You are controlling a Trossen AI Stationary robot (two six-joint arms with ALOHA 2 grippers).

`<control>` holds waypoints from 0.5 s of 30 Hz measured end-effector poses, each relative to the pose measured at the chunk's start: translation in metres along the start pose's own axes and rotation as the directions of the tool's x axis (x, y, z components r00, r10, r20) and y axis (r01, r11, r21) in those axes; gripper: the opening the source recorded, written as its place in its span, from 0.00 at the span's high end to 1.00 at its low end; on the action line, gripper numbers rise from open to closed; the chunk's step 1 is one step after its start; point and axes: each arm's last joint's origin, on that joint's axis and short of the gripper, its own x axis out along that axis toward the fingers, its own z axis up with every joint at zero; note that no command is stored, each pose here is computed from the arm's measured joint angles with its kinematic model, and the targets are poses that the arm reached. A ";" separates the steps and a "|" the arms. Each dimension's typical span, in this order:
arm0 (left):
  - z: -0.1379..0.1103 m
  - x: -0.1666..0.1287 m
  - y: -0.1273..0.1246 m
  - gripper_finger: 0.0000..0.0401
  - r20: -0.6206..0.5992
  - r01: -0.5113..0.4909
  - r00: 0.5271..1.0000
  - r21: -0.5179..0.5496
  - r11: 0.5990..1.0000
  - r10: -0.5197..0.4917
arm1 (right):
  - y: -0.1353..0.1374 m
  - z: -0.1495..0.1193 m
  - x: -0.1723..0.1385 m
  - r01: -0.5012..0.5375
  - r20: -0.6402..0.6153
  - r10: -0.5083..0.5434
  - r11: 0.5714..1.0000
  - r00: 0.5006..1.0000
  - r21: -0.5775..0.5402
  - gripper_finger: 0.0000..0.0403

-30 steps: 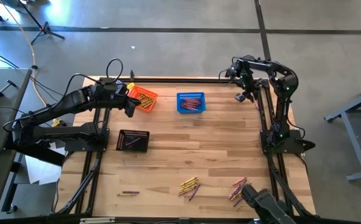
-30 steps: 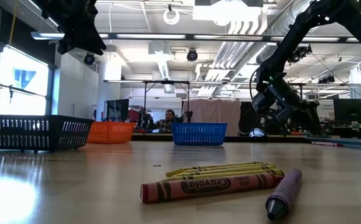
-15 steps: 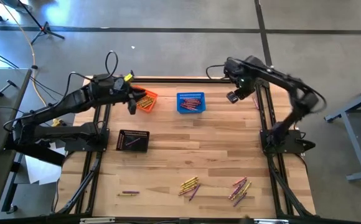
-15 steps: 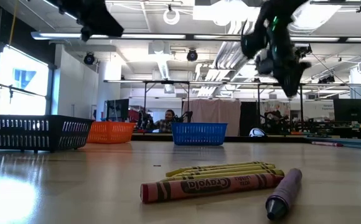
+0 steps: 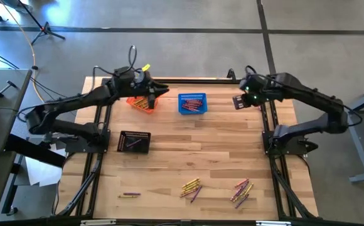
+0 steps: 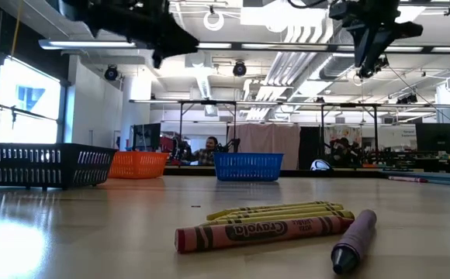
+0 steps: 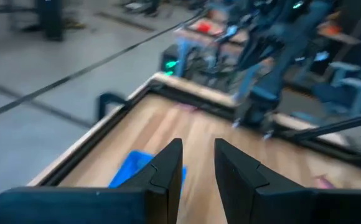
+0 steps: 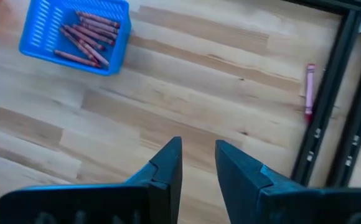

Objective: Sort crayons
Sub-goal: Put the red crayon into the blue bin

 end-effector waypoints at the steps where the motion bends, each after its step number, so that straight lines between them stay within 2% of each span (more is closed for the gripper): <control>1: -0.001 0.007 0.001 0.80 0.016 0.032 0.999 -0.006 0.999 -0.031 | 0.001 -0.003 -0.001 0.009 0.000 -0.009 1.000 1.000 -0.005 0.80; 4: -0.004 0.026 0.006 0.80 0.061 0.101 0.993 -0.047 0.994 -0.098 | 0.003 -0.008 -0.001 0.046 0.005 -0.046 0.998 0.999 -0.034 0.80; 7: -0.008 0.038 0.010 0.80 0.096 0.116 0.990 -0.086 0.990 -0.107 | 0.000 -0.009 -0.002 0.111 0.045 -0.109 0.993 0.993 -0.047 0.80; 10: -0.010 0.045 0.013 0.80 0.125 0.123 0.986 -0.079 0.989 -0.113 | -0.008 -0.007 0.004 0.208 0.071 -0.205 0.978 0.976 -0.032 0.80; 15: -0.008 0.047 0.013 0.80 0.163 0.128 0.980 -0.062 0.990 -0.117 | -0.025 -0.003 0.038 0.318 -0.011 -0.319 0.948 0.948 -0.015 0.80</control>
